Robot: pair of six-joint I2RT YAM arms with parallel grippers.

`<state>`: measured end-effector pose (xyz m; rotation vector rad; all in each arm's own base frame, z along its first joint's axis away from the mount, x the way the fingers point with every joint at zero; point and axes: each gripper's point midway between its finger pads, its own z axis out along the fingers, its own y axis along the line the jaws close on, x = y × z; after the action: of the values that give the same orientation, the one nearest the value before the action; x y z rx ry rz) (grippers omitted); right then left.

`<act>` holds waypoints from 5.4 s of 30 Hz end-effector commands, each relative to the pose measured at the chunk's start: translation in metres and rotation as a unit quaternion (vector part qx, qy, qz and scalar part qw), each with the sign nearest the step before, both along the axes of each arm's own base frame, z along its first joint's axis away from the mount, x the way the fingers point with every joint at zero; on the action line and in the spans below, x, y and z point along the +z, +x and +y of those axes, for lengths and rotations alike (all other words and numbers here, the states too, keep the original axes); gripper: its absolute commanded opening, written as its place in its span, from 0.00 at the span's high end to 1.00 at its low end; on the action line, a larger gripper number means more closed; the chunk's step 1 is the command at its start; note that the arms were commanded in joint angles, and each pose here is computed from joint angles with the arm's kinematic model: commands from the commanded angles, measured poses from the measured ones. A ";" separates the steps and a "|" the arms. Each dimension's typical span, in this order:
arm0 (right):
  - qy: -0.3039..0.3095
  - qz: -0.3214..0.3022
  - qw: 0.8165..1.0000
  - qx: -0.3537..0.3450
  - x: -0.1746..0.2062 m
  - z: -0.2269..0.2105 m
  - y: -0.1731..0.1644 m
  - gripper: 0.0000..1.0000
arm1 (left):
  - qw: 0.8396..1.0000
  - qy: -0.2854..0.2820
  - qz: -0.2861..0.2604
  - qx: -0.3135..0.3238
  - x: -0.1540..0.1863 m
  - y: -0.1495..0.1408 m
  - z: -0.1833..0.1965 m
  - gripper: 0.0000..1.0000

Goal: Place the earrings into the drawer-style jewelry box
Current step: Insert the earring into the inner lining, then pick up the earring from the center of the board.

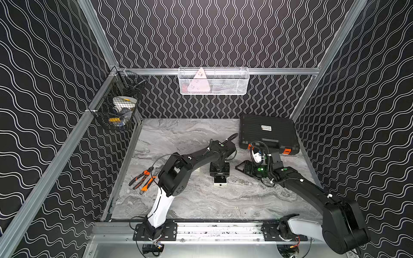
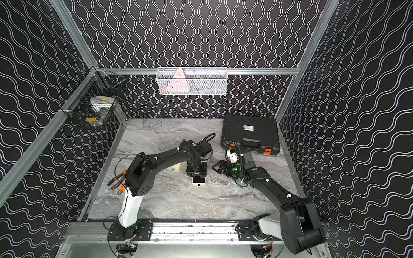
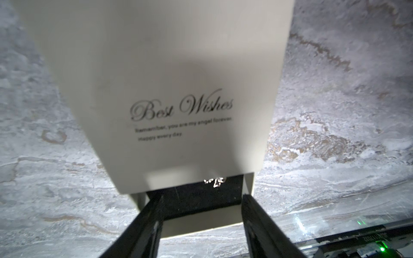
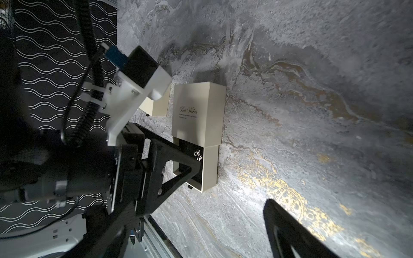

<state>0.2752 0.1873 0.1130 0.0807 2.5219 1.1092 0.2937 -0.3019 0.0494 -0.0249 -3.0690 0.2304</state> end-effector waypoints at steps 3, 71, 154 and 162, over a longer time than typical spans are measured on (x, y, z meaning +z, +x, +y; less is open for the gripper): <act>0.007 -0.009 1.000 0.012 0.007 0.004 0.002 0.08 | 0.999 -0.033 -0.022 0.001 0.020 0.003 -0.009 0.38; -0.296 0.036 0.949 0.100 -0.094 0.031 -0.156 0.97 | 0.975 -0.208 -0.083 0.015 0.024 -0.116 0.040 0.01; 0.409 0.042 0.883 0.227 0.151 0.079 -0.066 1.00 | 0.632 -0.208 -0.607 -0.434 0.214 -0.065 -0.011 0.56; 0.409 0.045 0.883 0.227 0.150 0.081 -0.067 1.00 | 0.634 -0.216 -0.598 -0.441 0.211 -0.069 -0.014 0.62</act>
<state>0.2106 0.2680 0.2561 -0.2222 2.0342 2.3387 0.2270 -0.3130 0.2555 -2.4804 -3.2710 1.2315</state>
